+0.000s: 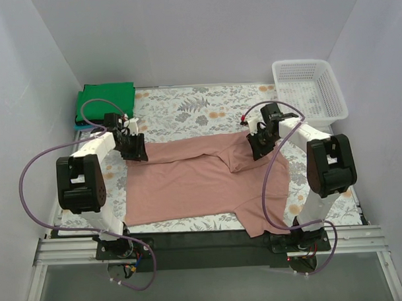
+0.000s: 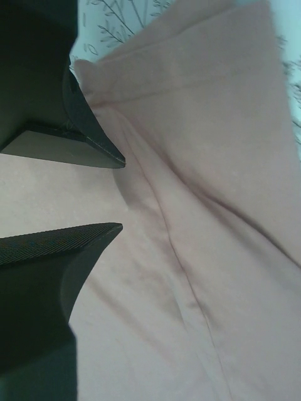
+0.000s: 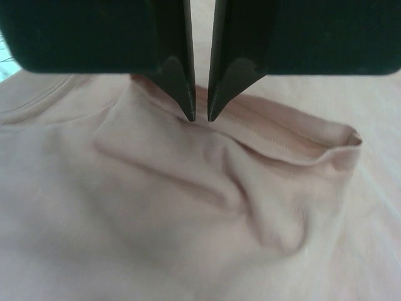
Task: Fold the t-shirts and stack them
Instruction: Fold the tshirt
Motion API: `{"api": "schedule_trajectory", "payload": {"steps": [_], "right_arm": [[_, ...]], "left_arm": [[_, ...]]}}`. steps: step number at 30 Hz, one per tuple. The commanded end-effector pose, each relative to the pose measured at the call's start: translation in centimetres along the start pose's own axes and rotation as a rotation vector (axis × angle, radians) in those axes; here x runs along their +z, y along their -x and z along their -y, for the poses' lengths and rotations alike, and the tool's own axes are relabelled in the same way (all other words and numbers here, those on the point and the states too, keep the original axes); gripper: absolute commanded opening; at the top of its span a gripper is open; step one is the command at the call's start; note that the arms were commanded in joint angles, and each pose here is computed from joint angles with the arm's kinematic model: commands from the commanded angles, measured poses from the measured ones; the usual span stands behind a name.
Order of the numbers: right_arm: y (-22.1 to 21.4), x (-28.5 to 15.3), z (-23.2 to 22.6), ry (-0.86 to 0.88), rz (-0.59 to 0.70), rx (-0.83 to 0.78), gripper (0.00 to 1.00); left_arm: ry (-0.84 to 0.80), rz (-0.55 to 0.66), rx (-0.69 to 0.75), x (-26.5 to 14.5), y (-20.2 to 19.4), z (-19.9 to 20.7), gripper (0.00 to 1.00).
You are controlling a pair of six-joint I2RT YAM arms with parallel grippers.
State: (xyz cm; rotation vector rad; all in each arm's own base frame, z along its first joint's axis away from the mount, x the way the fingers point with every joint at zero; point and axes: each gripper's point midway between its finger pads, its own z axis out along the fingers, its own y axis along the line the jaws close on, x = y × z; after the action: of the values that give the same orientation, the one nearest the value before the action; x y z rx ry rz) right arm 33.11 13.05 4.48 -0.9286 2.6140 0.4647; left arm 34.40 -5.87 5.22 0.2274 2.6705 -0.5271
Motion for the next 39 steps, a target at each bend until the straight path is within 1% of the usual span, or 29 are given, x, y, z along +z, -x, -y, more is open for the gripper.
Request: {"api": "schedule_trajectory", "payload": {"steps": [1, 6, 8, 10, 12, 13, 14, 15, 16, 17, 18, 19, 20, 21, 22, 23, 24, 25, 26, 27, 29, 30, 32, 34, 35, 36, 37, 38, 39], "right_arm": [[-2.2, -1.1, -1.5, 0.013, -0.047, -0.015, 0.18], [-6.3, -2.2, -2.6, 0.021, -0.135, -0.064, 0.17], [-6.8, -2.9, -3.5, 0.054, -0.145, -0.073, 0.17], [-5.6, -3.9, -3.9, 0.063, -0.096, -0.089, 0.19], [-4.4, -4.5, -4.0, 0.064, -0.057, -0.098, 0.30], [-3.3, -5.0, -3.6, 0.042, -0.034, -0.092, 0.36], [-2.8, -5.1, -3.3, 0.029, -0.030, -0.083, 0.40], [-2.7, -5.0, -2.6, 0.005, -0.039, -0.044, 0.40], [-1.9, -5.3, -2.0, -0.012, -0.024, -0.031, 0.40], [-1.7, -5.3, -1.6, -0.018, -0.022, -0.008, 0.40], [-1.5, -5.3, -0.7, -0.031, -0.023, 0.049, 0.39], [-1.8, -5.2, -0.3, -0.027, -0.027, 0.077, 0.40], [-1.5, -5.4, 0.1, -0.031, -0.017, 0.099, 0.40], [-1.7, -5.3, 0.7, -0.032, -0.016, 0.126, 0.40], [-1.5, -5.3, 0.9, -0.034, -0.012, 0.139, 0.40], [-1.4, -5.3, 1.0, -0.035, -0.012, 0.162, 0.41], [-1.6, -5.1, 1.2, -0.034, -0.020, 0.179, 0.41], [-1.7, -4.9, 1.3, -0.037, -0.027, 0.192, 0.41], [-1.6, -4.8, 1.3, -0.034, -0.026, 0.201, 0.40], [-1.8, -4.4, 1.3, -0.025, -0.036, 0.209, 0.40], [-1.9, -4.0, 1.2, -0.017, -0.044, 0.215, 0.40], [-2.3, -3.6, 1.2, -0.012, -0.059, 0.218, 0.40], [-2.7, -3.3, 1.5, -0.019, -0.074, 0.219, 0.40], [-3.2, -2.9, 1.8, -0.028, -0.082, 0.221, 0.38], [-3.3, -2.8, 1.8, -0.026, -0.085, 0.224, 0.34], [-3.4, -2.8, 1.8, -0.023, -0.087, 0.232, 0.30], [-3.6, -2.7, 1.7, -0.018, -0.091, 0.235, 0.25], [-3.5, -2.7, 1.7, -0.017, -0.087, 0.236, 0.15], [-3.6, -2.8, 1.7, -0.015, -0.087, 0.238, 0.09]], "left_arm": [[0.031, -0.037, 0.004, -0.5, -1.4, -0.9, 0.39], [0.042, -0.049, 0.008, -1.3, -2.3, -1.0, 0.39], [0.030, -0.031, 0.008, -1.9, -2.4, -0.8, 0.39], [0.012, -0.019, 0.007, -2.3, -2.2, -0.4, 0.39], [-0.024, -0.028, 0.014, -2.6, -2.2, 0.2, 0.40], [-0.078, -0.039, 0.011, -2.6, -2.4, 1.1, 0.40], [-0.106, -0.038, 0.013, -2.6, -2.3, 1.6, 0.41], [-0.137, -0.025, 0.027, -2.9, -1.9, 2.2, 0.42], [-0.217, -0.004, 0.042, -3.4, -1.6, 3.8, 0.43], [-0.250, 0.015, 0.055, -3.8, -1.3, 4.4, 0.43], [-0.314, 0.055, 0.084, -4.4, -0.6, 6.0, 0.44], [-0.315, 0.074, 0.104, -4.6, -0.2, 6.4, 0.45], [-0.362, 0.101, 0.120, -4.9, 0.2, 7.7, 0.46], [-0.406, 0.105, 0.165, -4.8, 0.3, 9.8, 0.48], [-0.425, 0.126, 0.163, -5.1, 0.3, 11.2, 0.50], [-0.426, 0.183, 0.215, -4.7, 1.4, 12.1, 0.51], [-0.462, 0.176, 0.285, -4.1, 0.8, 14.9, 0.53], [-0.477, 0.206, 0.337, -3.7, 1.1, 16.3, 0.53], [-0.489, 0.208, 0.379, -3.2, 0.9, 17.7, 0.53], [-0.509, 0.189, 0.437, -2.3, 0.1, 20.1, 0.54], [-0.533, 0.192, 0.471, -0.7, 0.3, 22.2, 0.54], [-0.551, 0.179, 0.507, -0.1, -0.3, 24.0, 0.54], [-0.567, 0.176, 0.550, 1.5, -0.2, 25.8, 0.54], [-0.582, 0.159, 0.604, 3.1, -1.7, 28.0, 0.54], [-0.599, 0.209, 0.646, 3.4, -1.1, 29.1, 0.54], [-0.628, 0.210, 0.690, 3.8, -2.3, 30.5, 0.53], [-0.639, 0.266, 0.733, 4.2, -1.8, 31.5, 0.53], [-0.653, 0.264, 0.769, 4.6, -2.7, 32.6, 0.51], [-0.661, 0.280, 0.801, 4.9, -2.4, 33.4, 0.50]]}}
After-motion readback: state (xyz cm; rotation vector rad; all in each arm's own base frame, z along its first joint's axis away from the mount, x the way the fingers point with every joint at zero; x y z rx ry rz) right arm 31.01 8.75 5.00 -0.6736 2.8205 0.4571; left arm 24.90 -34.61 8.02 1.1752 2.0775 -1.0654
